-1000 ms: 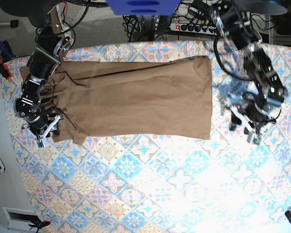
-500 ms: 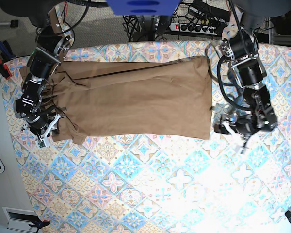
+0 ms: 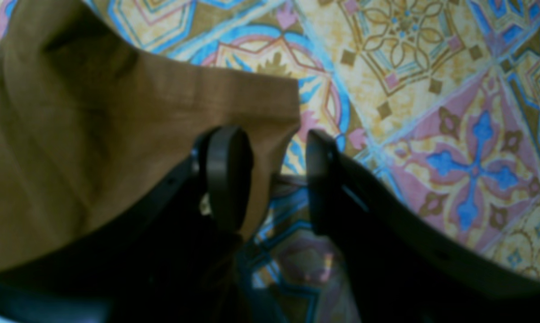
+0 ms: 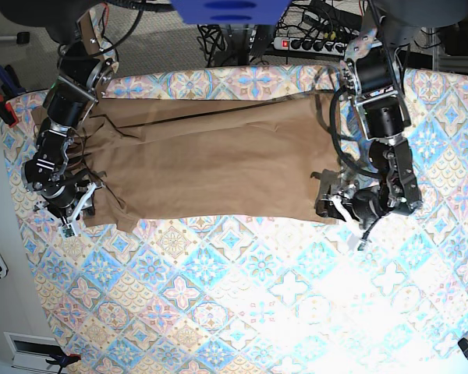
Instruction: Layout the t-shirt on the table in an organized manner, then fold the t-shirt properly
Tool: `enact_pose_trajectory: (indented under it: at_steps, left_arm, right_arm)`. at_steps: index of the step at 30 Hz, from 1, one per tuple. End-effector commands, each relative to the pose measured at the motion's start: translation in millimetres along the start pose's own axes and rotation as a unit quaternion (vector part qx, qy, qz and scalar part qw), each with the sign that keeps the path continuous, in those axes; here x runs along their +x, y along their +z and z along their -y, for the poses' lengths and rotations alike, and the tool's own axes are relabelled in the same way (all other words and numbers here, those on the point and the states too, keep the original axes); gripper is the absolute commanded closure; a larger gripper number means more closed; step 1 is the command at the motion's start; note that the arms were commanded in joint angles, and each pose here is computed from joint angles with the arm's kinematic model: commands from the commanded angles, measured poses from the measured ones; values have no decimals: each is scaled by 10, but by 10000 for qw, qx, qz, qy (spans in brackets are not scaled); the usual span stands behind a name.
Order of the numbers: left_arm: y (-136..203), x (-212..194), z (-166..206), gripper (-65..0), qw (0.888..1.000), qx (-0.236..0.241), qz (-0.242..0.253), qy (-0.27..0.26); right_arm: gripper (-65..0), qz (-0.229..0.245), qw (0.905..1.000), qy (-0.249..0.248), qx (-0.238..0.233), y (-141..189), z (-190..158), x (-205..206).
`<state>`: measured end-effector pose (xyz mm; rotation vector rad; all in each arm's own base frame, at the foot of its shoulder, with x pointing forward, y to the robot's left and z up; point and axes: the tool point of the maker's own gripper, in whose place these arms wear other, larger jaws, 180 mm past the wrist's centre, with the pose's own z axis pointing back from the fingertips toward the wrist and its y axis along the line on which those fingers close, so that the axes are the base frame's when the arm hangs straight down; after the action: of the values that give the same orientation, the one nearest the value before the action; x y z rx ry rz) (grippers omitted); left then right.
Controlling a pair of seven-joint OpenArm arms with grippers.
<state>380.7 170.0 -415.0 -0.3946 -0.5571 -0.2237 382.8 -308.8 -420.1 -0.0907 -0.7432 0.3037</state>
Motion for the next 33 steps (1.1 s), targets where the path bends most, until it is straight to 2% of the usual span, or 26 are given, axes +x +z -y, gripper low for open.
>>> enact_pose_trajectory:
  at_steps: [1, 9, 12, 16, 19, 23, 32, 33]
  left_arm:
    - [8, 58, 34, -288, 10000, -42, 49, -54]
    - [-197, -67, 368, 0, 9978, -305, -314, -501]
    - [-206, -80, 382, 0, 9975, -315, -340, -529]
    - [-184, -68, 352, 0, 9976, -281, -322, -536]
    - [-179, -64, 345, 0, 9977, -271, -318, -542]
    - [-122, -78, 239, 0, 9977, -162, -358, -558]
    - [-70, -191, 115, 0, 9976, -50, -448, -524]
    - [-70, -191, 115, 0, 9976, -50, -448, -524]
  right_arm:
    - [-220, -198, 9995, 146, -175, 45, 139, -23]
    - [-219, -194, 9995, 149, -180, 48, 142, -19]
    - [-190, -33, 9992, 228, -327, 113, 223, 111]
    - [-3, 264, 9968, 425, -624, 257, 327, 381]
    - [0, 488, 9954, 461, -677, 296, 257, 550]
    - [0, 225, 9936, 710, -854, 341, 277, 454]
    - [0, 191, 9936, 744, -830, 311, 197, 470]
    - [-22, 202, 9937, 728, -829, 313, 199, 471]
